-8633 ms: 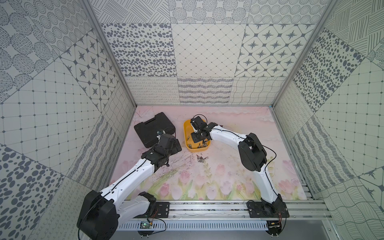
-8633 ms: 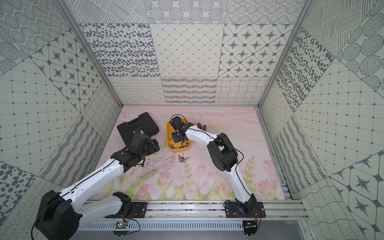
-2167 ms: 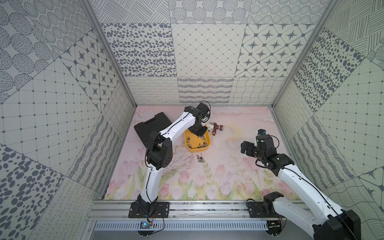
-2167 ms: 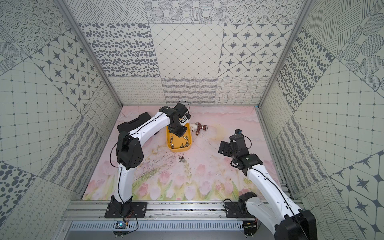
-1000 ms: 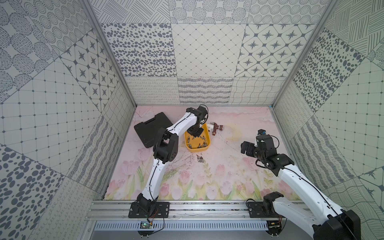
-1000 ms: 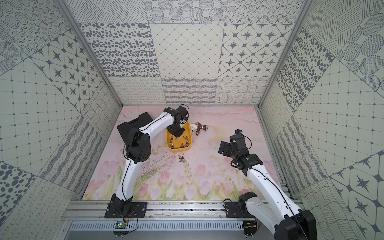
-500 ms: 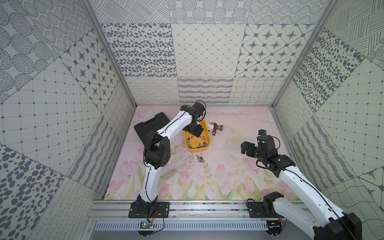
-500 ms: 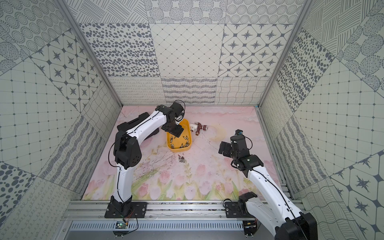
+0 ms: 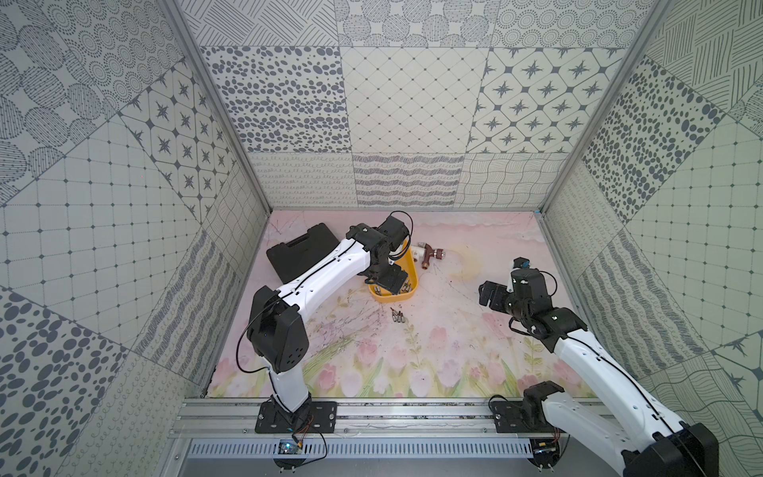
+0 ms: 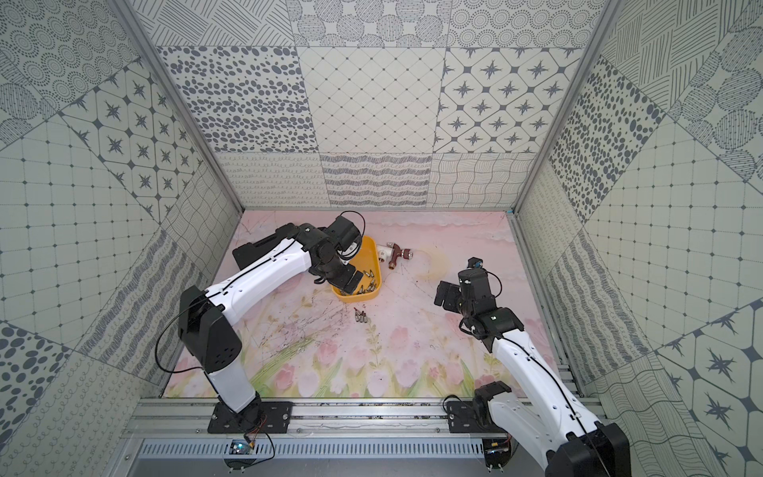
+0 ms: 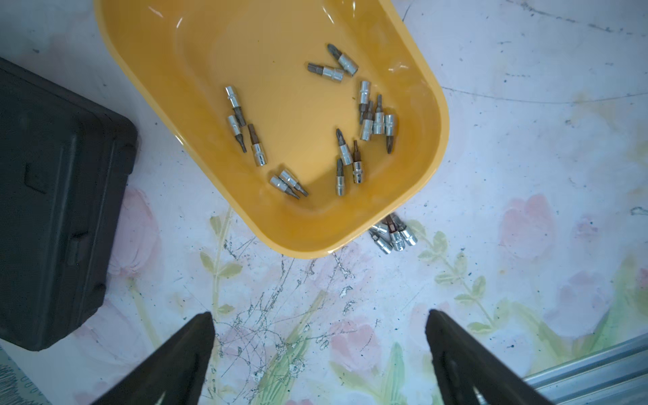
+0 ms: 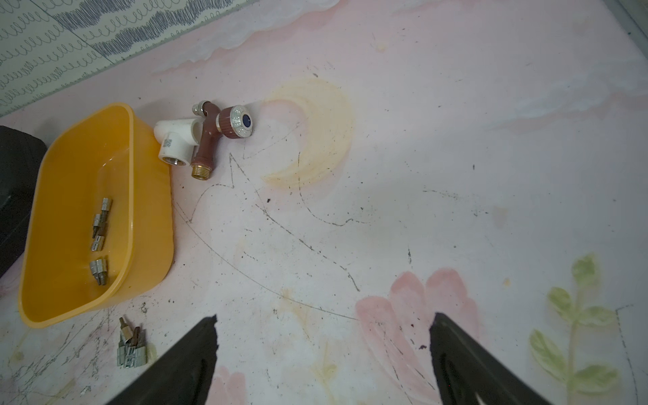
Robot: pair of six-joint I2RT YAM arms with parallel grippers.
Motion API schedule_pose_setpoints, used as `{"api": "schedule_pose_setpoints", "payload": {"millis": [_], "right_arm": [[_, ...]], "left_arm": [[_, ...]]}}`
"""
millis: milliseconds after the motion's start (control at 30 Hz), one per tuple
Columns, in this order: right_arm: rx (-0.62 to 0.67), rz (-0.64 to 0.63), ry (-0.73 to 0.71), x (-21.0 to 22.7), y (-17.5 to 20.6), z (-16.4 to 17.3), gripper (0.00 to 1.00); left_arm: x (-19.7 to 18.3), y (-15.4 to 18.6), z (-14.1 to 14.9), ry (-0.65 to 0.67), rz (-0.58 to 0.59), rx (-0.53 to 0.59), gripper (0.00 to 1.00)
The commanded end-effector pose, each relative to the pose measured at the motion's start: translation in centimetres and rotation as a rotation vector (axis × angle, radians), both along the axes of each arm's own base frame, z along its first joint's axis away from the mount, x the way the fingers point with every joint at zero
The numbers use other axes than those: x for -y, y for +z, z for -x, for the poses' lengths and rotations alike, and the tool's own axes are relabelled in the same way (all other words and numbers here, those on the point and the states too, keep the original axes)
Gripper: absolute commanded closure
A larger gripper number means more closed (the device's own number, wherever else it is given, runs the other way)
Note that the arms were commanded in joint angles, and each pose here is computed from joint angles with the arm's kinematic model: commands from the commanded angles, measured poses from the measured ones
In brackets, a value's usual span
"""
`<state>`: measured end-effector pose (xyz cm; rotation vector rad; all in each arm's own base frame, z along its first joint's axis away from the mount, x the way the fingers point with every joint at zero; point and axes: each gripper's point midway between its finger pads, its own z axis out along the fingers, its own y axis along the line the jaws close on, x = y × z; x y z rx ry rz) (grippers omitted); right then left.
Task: Put the bit on the desktop into the storage box
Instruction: Place the screwdriver bit in the storage box, then pick up the screwdriver bit from the center of the board.
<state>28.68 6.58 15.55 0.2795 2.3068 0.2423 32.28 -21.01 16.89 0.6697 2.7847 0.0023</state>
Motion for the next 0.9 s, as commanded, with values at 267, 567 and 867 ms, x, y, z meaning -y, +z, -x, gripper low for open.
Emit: {"api": "schedule_pose_setpoints", "payload": {"millis": [267, 567, 867], "right_arm": [[0.025, -0.03, 0.004, -0.4, 0.0, -0.8, 0.03], [0.023, -0.037, 0.003, -0.5, 0.0, -0.8, 0.03], [0.027, -0.036, -0.001, -0.4, 0.0, -0.6, 0.03]], "left_arm": [[-1.9, -1.6, 5.8, 0.45, 0.18, 0.034, 0.04], [-0.9, -4.9, 7.0, 0.596, 0.228, -0.072, 0.18], [1.1, -7.6, 5.4, 0.609, 0.247, -0.091, 0.3]]}}
